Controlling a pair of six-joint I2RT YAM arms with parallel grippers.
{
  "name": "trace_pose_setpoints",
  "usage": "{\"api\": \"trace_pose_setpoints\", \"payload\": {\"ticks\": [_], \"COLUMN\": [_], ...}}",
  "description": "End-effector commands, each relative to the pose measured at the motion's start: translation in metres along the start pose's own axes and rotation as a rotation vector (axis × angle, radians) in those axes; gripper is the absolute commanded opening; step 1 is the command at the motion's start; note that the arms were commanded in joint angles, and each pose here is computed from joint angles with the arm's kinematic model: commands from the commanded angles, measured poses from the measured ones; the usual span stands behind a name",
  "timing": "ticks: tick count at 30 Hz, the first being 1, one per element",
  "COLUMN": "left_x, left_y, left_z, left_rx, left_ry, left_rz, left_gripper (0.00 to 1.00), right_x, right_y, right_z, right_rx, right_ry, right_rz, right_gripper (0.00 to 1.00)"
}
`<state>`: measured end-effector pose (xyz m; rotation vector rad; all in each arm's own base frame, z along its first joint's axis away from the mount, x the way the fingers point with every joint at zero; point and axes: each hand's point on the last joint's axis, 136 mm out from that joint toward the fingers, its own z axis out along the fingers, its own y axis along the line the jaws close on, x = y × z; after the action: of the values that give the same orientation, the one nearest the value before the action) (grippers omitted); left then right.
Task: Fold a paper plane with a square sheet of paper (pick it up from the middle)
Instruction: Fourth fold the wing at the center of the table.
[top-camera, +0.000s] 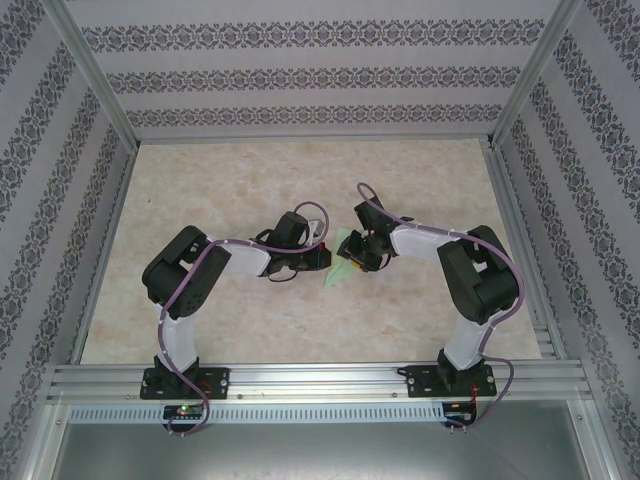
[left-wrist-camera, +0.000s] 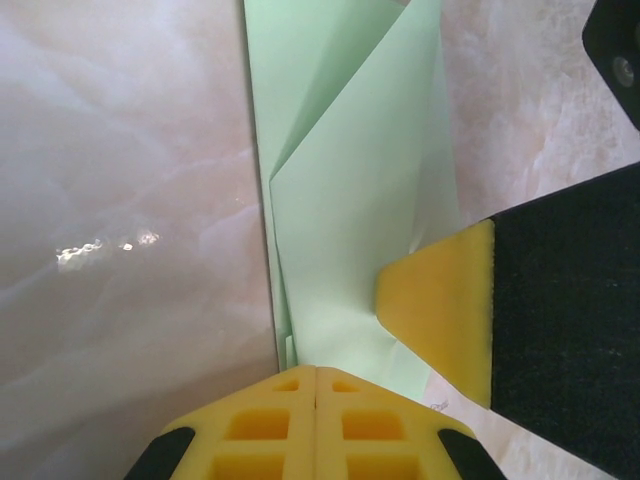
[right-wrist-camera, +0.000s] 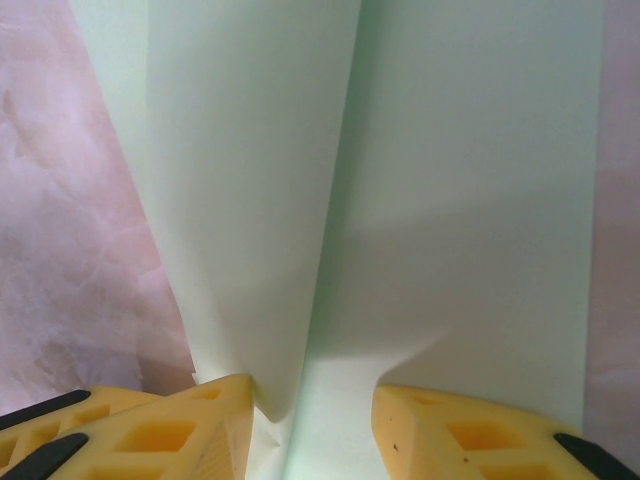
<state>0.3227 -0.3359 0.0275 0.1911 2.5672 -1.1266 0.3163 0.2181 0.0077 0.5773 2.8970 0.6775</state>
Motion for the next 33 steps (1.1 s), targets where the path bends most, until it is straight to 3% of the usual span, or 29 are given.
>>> {"api": "trace_pose_setpoints", "payload": {"ticks": [1,16,33], "left_x": [-0.003,-0.015,-0.002], "left_y": [0.006,-0.024,-0.023], "left_z": [0.003,-0.017,-0.001], "left_rx": [-0.025,0.064,0.120], "left_ry": [0.002,-0.053,0.020], "left_rz": [0.006,0.047,0.019], "left_gripper": [0.05,0.06,0.06], "right_x": [0.026,0.028,0.032], "right_y": [-0.085,-0.089,-0.088], "right_z": [0.040,0.048,0.053], "right_rx": [0.296,0.351,0.332], "right_ry": [0.077,0.086,0.103], "right_rz": [0.027,0.030,0.051], "right_gripper": [0.41,0.40,0.42]}}
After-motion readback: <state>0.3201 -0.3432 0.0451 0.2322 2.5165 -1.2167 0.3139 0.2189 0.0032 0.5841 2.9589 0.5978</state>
